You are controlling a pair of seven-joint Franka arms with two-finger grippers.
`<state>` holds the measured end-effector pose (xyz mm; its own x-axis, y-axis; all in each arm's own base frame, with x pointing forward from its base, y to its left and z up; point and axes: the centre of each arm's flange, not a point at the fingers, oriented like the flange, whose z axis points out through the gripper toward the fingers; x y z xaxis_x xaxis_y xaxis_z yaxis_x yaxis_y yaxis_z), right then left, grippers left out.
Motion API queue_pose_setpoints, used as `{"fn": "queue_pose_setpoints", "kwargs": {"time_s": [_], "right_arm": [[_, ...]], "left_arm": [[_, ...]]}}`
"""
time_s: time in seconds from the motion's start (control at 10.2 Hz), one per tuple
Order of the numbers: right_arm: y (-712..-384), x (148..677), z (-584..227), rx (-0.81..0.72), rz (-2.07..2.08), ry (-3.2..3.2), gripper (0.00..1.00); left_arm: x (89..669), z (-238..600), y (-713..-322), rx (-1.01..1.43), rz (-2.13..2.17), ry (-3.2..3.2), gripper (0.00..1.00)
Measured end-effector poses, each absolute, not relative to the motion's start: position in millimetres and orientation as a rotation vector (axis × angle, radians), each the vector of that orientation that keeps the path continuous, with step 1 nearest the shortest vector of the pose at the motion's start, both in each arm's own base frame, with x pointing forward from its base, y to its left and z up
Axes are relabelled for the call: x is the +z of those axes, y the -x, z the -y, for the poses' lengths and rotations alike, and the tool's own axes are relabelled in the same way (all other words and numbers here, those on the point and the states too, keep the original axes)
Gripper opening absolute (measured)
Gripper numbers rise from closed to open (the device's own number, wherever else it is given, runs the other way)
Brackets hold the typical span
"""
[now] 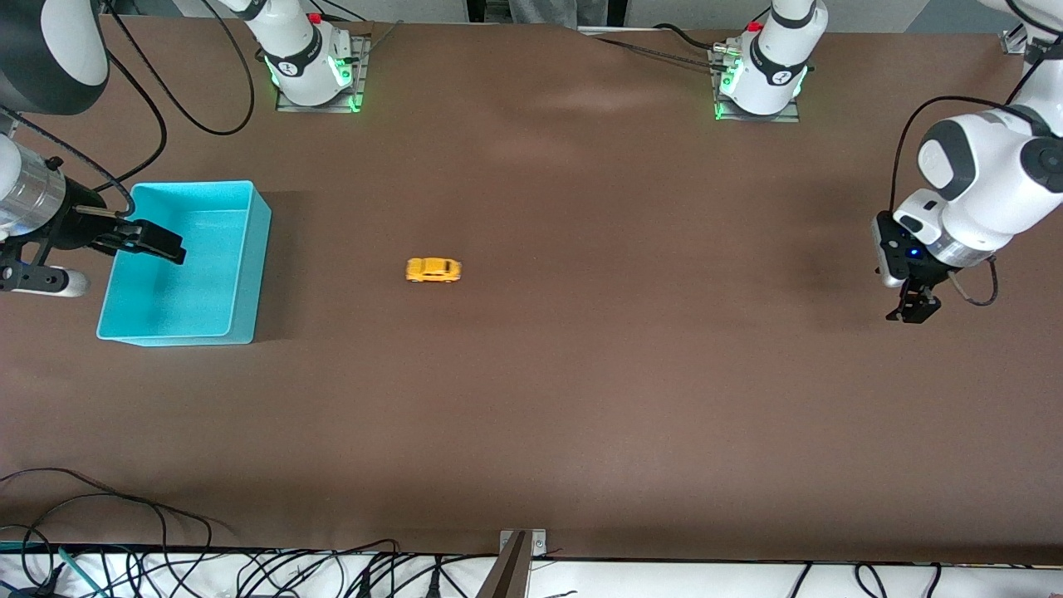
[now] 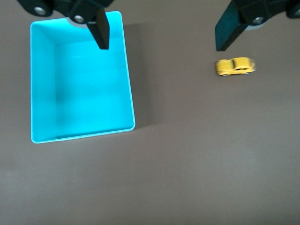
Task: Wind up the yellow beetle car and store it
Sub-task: 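Release the car to roll toward the cyan box while the right gripper reaches, then lower the right gripper over the car beside the cyan box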
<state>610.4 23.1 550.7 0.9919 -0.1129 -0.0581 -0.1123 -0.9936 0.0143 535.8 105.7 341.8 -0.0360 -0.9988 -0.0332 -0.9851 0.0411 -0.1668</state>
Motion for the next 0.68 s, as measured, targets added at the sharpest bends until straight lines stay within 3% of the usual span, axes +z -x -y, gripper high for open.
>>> {"fn": "queue_pose_setpoints", "kwargs": {"time_s": [0.68], "right_arm": [[-611.0,513.5,-41.9,-0.204,-0.024,-3.125,1.00]], "left_arm": [[469.1,-97.2,-552.9,-0.178,-2.131,2.150,1.00]]}}
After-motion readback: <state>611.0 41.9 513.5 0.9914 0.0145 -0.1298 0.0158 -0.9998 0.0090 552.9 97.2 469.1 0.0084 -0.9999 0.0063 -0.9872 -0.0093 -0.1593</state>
